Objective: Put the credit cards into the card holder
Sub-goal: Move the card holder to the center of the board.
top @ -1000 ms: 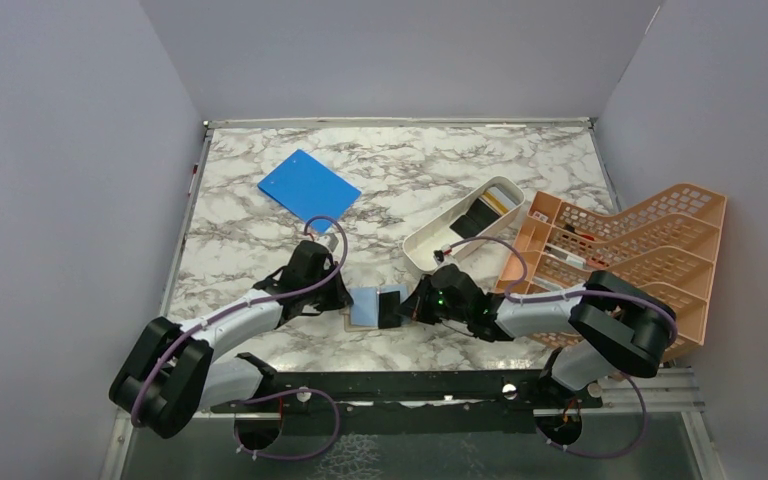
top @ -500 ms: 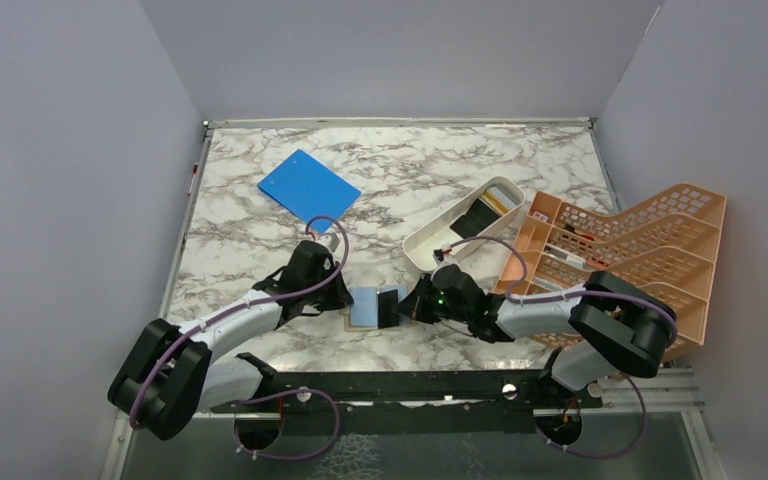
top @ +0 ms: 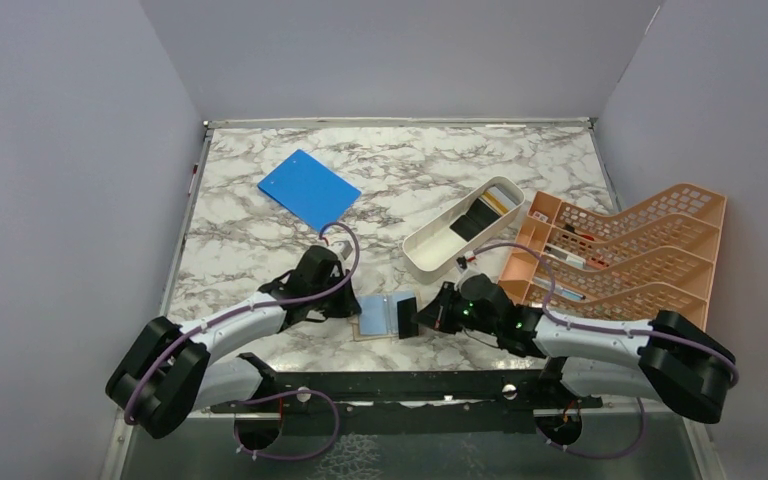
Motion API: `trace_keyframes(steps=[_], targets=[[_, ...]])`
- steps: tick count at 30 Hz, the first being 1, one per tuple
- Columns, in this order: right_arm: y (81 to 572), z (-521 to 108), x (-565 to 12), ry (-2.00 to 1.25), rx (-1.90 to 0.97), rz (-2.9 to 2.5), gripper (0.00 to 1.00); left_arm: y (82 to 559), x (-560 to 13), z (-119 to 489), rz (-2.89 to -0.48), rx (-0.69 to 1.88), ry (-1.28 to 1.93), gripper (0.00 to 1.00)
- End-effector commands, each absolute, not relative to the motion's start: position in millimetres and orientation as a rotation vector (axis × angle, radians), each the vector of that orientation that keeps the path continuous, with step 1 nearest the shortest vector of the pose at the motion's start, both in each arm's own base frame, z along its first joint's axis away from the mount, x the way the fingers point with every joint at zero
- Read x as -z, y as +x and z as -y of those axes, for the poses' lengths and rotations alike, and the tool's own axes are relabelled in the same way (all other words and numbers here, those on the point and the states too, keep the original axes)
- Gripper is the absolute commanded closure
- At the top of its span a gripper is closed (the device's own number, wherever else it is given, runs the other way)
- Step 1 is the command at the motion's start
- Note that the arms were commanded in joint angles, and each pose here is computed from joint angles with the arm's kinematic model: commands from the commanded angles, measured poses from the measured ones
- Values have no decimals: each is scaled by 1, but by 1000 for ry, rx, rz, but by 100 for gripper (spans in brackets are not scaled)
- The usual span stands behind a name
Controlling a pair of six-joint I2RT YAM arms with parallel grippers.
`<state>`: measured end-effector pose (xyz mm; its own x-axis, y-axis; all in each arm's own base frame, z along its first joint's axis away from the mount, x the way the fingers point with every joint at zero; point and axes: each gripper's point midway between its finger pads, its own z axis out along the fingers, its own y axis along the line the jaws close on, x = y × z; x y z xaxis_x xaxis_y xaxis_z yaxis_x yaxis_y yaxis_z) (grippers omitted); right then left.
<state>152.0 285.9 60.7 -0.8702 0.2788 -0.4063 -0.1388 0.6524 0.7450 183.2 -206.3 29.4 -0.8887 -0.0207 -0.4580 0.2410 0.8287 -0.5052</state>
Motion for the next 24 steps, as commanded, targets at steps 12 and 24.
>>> trace_keyframes(steps=[12,24], targets=[[147,-290,-52,107,-1214,-2346,99,171,-46,240,-2498,932,326,93],[150,-287,-54,159,-1217,-2324,99,174,-45,235,-2489,896,293,93]])
